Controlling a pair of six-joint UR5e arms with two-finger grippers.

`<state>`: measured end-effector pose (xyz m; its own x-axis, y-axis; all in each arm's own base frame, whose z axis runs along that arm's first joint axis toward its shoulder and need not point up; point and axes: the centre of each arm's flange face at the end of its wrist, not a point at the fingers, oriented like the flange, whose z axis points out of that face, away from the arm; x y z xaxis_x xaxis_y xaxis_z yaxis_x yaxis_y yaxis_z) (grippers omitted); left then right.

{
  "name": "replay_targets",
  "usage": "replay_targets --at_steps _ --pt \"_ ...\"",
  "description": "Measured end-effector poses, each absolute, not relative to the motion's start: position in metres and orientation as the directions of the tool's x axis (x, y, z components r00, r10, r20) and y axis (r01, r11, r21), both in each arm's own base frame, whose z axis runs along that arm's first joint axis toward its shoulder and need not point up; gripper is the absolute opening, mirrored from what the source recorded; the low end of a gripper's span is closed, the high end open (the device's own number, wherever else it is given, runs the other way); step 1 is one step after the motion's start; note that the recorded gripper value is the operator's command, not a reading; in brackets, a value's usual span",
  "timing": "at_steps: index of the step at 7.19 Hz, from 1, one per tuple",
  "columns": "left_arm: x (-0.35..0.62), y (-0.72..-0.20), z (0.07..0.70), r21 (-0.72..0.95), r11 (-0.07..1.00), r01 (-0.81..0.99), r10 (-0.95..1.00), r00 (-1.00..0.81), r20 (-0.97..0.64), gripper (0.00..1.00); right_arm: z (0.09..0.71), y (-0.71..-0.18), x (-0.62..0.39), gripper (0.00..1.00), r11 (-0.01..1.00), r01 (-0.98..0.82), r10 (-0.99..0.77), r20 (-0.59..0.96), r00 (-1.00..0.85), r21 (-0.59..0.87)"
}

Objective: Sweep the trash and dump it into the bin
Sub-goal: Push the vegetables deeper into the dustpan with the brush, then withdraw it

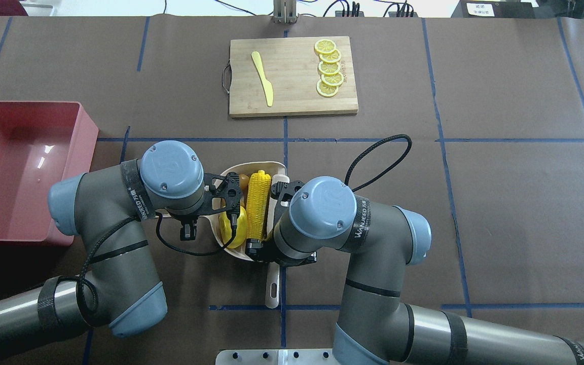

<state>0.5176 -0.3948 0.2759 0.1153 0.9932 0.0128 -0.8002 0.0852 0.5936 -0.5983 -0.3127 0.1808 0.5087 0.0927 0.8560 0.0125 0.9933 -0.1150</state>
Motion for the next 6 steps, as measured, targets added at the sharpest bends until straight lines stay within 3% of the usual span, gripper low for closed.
replay_targets --at_steps 6 --pt "0.518 -0.395 0.275 0.595 0.085 -0.799 0.993 0.115 0.013 0.00 0.197 -0.314 -0.558 0.00 0.990 0.014 0.112 0.844 0.525 -0.140"
